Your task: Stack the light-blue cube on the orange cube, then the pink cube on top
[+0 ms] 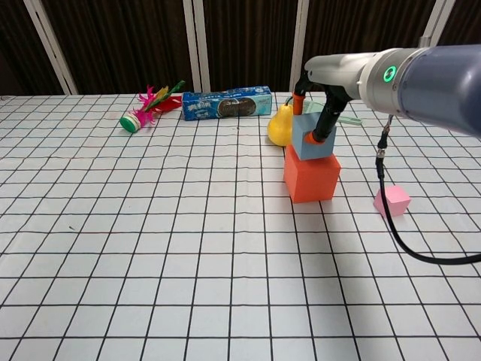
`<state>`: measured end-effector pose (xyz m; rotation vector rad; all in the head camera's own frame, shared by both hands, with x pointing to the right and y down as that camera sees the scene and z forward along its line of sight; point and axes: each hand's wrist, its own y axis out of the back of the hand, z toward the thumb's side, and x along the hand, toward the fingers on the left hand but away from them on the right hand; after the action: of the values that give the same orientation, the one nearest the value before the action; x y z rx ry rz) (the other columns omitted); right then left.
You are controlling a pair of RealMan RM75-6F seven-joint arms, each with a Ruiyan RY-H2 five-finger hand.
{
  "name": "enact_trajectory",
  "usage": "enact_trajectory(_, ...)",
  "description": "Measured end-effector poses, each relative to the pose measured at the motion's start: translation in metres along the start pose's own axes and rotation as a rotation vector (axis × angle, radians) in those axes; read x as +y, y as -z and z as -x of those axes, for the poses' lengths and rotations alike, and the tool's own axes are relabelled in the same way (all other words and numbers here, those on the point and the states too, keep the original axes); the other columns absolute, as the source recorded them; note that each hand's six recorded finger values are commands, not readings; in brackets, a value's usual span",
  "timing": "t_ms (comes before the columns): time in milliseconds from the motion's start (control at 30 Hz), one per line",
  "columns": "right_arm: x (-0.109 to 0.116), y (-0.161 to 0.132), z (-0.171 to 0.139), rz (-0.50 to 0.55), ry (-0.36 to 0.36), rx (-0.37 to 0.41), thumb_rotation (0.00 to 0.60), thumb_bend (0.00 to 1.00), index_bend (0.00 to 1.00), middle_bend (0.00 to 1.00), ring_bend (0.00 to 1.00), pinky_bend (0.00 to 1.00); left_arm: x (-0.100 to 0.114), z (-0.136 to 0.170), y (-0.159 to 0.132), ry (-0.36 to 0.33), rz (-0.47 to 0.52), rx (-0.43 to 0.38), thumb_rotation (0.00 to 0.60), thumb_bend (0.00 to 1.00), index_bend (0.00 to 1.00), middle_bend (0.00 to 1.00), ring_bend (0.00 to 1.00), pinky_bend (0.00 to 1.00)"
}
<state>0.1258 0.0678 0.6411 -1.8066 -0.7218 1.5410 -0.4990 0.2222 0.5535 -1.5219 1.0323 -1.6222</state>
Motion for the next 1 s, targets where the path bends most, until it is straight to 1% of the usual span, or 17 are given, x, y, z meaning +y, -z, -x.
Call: enact_trajectory(1000,-0.0017,0.0036,0.0014,-0.001,-0.003,-0.004,0.600,0.41,0.41,0.07,0.03,0.00,-0.0006,-0.0005,-0.0001,0.000,-0.003,0.004,0.600,0.21,0.22,0.02,0.00,0.02)
